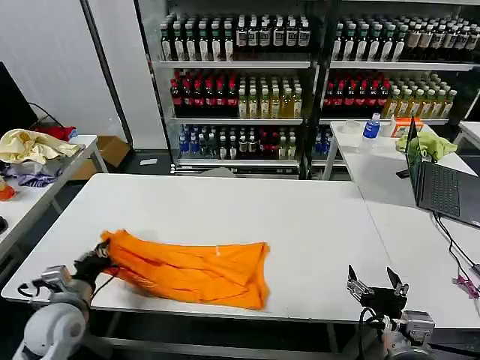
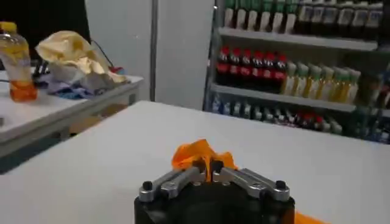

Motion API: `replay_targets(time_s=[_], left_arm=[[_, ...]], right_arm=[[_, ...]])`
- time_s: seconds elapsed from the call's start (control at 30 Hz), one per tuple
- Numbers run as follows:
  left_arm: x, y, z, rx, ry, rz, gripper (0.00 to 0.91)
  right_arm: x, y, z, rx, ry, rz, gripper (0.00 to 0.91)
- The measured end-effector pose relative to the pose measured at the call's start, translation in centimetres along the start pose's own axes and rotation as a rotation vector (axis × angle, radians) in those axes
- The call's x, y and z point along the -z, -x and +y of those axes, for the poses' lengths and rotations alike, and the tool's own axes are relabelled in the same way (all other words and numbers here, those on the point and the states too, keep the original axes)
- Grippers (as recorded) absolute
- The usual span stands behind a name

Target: Fold and organize the clothes.

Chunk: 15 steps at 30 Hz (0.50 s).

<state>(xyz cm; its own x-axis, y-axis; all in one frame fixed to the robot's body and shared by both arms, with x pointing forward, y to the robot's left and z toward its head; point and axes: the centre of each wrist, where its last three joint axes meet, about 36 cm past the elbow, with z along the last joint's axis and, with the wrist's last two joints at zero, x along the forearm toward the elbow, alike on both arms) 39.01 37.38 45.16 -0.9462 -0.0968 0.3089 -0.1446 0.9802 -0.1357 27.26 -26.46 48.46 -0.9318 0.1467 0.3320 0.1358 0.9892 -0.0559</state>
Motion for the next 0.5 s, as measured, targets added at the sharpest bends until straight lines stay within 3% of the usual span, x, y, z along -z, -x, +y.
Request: replay_targets(time_s=[0.2,0.5], left_arm=[[1.8,-1.4,-2.6,-0.133,-0.123,-0.015,0.02],[0.2,-4.1,-7.9,-0.302,-0.25,0.033,0.02]], right_arm=[[-0.1,-0.2,0.1,-0.003,-0.004,0.008,0.907],[-0.3,-0.7,-0.1,-0.015,-0.006,0.01,0.907]])
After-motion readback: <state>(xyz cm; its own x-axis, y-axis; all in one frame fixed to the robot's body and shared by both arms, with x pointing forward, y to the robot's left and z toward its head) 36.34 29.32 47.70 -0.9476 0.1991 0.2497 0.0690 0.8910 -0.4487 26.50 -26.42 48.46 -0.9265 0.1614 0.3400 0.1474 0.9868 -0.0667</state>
